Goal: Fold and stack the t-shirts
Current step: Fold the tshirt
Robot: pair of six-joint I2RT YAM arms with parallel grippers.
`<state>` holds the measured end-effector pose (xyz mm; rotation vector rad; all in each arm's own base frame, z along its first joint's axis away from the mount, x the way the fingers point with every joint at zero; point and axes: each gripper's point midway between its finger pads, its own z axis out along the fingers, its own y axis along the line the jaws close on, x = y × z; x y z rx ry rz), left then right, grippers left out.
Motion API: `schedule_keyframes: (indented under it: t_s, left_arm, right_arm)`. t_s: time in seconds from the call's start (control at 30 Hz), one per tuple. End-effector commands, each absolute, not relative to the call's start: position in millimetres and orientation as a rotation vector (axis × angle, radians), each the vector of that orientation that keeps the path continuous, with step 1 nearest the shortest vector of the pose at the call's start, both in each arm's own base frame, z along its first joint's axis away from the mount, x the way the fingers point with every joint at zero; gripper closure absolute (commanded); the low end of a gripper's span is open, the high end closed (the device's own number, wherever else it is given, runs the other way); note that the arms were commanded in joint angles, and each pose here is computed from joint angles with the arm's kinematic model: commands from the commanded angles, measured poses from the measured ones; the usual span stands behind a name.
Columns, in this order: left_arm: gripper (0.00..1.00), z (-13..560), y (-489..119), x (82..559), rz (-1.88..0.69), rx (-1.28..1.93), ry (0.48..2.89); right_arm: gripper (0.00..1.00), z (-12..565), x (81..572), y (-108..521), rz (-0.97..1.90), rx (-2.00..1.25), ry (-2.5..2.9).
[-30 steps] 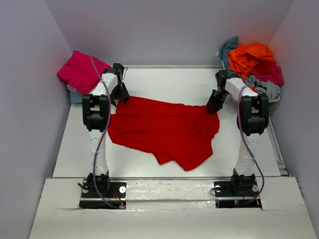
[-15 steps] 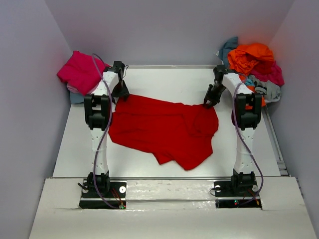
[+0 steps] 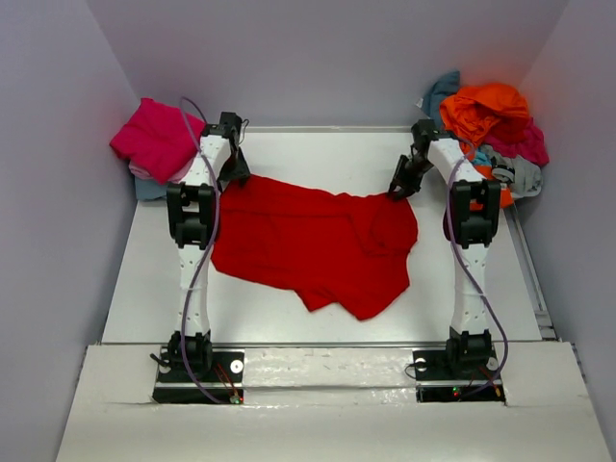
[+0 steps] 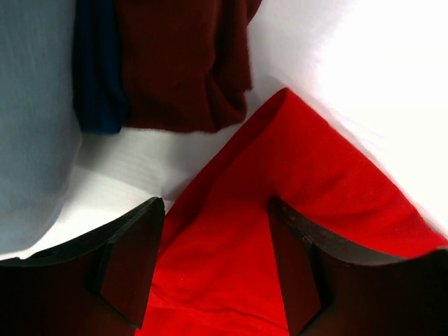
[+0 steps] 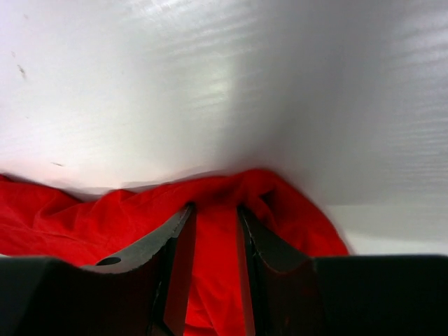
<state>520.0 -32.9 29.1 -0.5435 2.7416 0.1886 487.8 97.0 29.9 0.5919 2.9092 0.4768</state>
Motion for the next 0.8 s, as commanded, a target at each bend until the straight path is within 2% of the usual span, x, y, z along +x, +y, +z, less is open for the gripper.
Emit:
schedule_keyframes:
  t_s: [0.0, 0.1, 0.23, 0.77]
  left_arm:
    - [0.27, 16.4, -22.9, 541.0, 0.213, -0.549, 2.695]
    - [0.26, 17.5, -18.0, 548.4, 0.210, -0.574, 2.671]
    - [0.26, 46.2, -10.2, 555.1, 0.249, -0.590, 2.600]
    - [0.26, 223.9, 1.2, 535.0, 0.262, -0.630, 2.254]
  right_arm:
    - [0.64, 30.8, 528.3, 94.3, 0.497, 0.501, 2.778]
    - [0.64, 40.1, 535.0, 96.9, 0.521, 0.482, 2.753]
    - [0.64, 59.8, 532.2, 94.6, 0.510, 0.469, 2.720]
    - [0.63, 128.2, 500.3, 99.9, 0.579, 0.407, 2.661]
